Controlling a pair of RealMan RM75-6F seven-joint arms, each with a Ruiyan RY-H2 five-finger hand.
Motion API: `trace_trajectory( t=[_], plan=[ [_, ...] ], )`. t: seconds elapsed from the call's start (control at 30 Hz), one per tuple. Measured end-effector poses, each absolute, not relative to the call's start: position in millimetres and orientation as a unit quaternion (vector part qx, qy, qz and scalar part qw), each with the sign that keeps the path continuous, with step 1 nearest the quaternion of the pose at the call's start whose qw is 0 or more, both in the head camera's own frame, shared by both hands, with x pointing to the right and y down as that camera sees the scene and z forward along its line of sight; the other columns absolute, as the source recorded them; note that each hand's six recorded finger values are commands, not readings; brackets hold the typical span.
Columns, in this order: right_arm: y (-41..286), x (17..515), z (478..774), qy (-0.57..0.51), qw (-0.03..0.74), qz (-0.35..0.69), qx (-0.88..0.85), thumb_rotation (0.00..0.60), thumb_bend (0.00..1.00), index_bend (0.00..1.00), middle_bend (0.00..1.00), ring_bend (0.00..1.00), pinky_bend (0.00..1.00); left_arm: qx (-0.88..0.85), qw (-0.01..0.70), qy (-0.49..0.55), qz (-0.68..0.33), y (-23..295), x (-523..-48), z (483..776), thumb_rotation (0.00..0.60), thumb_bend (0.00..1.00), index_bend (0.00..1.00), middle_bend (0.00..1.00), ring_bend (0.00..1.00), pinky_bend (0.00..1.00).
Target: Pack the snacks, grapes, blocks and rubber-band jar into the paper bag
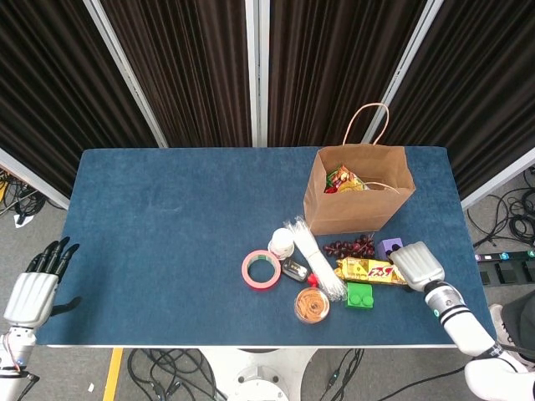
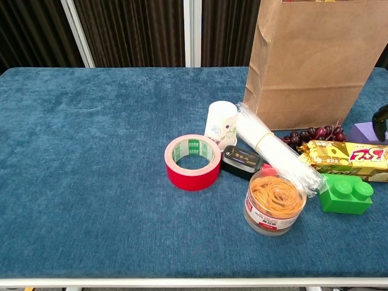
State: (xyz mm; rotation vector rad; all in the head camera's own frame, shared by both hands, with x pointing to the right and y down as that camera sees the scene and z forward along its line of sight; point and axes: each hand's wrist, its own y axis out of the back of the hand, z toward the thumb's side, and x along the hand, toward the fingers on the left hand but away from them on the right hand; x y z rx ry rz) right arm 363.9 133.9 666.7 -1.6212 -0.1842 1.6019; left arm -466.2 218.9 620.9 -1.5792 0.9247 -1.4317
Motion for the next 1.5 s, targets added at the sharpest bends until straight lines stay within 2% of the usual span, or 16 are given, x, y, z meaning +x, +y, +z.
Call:
trace_trajectory(
  t=[0.37,0.83,1.07,1.27,1.5],
  plan=[
    [136,348,689,-0.09,0.389,0.632,-0.665,0.6,0.0,0.34,0.29,0.81,0.85,-0.62,0.396,0.37,-0.568,220,-474,620,0.6,0.11,0.12,0.13,0.02,0.21],
    [134,341,689,-0.125,0.392,0.62,-0.668,0.6,0.0,0.21,0.3,0.81,0.85,-0.619,0.392,0.375,-0.568,218,-478,619,0.6,0.11,0.12,0.13,0.02,0.21],
    [141,341,694,-0.112,0.385,0.623,-0.672,0.6,0.0,0.2,0.3,0.81,0.85,-0.62,0.391,0.375,-0.567,219,-478,618,0.6,0.11,0.12,0.12,0.02,0.21],
    [144,336,687,-0.112,0.391,0.618,-0.673,0.6,0.0,0.26,0.32,0.81,0.85,-0.618,0.392,0.379,-0.566,218,-478,616,0.6,0.11,0.12,0.12,0.02,0.21],
    [149,343,693,-0.107,0.378,0.631,-0.669,0.6,0.0,0.27,0.32,0.81,0.85,-0.619,0.391,0.377,-0.567,220,-479,617,0.6,0.11,0.12,0.12,0.02,0.21]
  ],
)
